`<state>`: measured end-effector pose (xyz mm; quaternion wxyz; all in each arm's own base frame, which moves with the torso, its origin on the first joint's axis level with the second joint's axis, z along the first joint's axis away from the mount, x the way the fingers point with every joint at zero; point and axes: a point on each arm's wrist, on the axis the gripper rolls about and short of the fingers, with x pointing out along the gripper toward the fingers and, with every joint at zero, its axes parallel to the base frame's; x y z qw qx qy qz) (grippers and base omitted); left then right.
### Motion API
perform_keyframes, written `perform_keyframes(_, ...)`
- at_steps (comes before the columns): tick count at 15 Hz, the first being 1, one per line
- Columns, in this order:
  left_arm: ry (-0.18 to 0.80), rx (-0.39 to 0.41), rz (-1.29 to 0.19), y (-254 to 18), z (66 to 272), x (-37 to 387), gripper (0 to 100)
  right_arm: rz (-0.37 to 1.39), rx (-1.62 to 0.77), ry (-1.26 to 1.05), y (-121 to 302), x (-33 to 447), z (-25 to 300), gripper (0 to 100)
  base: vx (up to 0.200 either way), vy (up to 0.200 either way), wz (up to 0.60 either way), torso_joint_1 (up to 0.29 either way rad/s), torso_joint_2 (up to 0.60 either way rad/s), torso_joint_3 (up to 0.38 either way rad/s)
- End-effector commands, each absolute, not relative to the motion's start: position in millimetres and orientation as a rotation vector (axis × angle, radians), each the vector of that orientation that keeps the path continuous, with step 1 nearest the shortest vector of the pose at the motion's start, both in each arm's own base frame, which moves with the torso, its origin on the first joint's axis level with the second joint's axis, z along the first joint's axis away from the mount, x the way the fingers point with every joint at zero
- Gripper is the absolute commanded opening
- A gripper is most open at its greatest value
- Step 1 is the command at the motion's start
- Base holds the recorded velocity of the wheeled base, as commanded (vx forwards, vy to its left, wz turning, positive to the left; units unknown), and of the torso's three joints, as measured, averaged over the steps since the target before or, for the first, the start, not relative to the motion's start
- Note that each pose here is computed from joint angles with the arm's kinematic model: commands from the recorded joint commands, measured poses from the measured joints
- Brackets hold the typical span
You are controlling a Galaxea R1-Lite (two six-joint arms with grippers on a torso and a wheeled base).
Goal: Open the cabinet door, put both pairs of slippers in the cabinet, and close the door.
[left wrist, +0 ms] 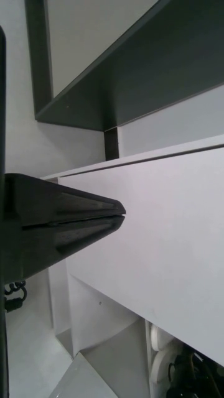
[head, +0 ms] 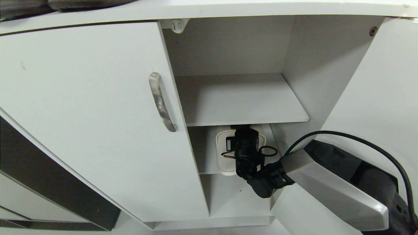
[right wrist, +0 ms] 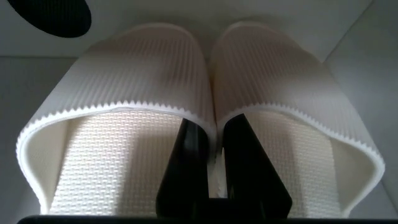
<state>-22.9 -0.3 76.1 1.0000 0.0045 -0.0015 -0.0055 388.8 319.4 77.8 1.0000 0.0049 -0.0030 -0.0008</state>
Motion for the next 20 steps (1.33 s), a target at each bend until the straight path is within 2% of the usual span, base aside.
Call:
perform_keyframes(1,-0.003,0.009,-0.011,-0.3,76.1,-22.9,0,-0.003,0.006,-0.001,320.2,390.3,72.9,0,0.000,0.000,0.00,0.000,0.00,0.000)
perform_keyframes(5,-0.002,0.008,-0.011,-0.3,76.1,-22.8,0,-0.005,0.005,0.001,319.6,390.9,71.1,0,0.000,0.000,0.00,0.000,0.00,0.000)
perform_keyframes(6,-0.003,0.008,-0.011,-0.3,76.1,-22.9,0,-0.005,0.004,0.002,319.7,390.9,70.3,100,0.000,0.000,0.00,0.000,0.00,0.000)
perform_keyframes(10,-0.003,0.008,-0.011,-0.3,76.1,-22.9,0,0.006,-0.021,0.029,318.8,381.8,64.8,100,0.000,0.000,0.00,0.000,0.00,0.000)
perform_keyframes(13,-0.003,0.008,-0.011,-0.3,76.1,-22.9,0,0.029,-0.026,0.034,319.1,361.1,73.5,100,0.000,0.000,0.00,0.000,0.00,0.000)
perform_keyframes(17,-0.003,0.009,-0.012,-0.3,76.1,-22.9,0,0.090,-0.049,0.051,309.4,290.0,97.9,100,0.000,0.000,0.00,0.000,0.00,0.000)
perform_keyframes(20,-0.003,0.009,-0.011,-0.3,76.1,-22.9,0,0.144,-0.095,0.089,291.2,246.3,93.4,100,0.000,0.000,0.00,0.000,0.00,0.000)
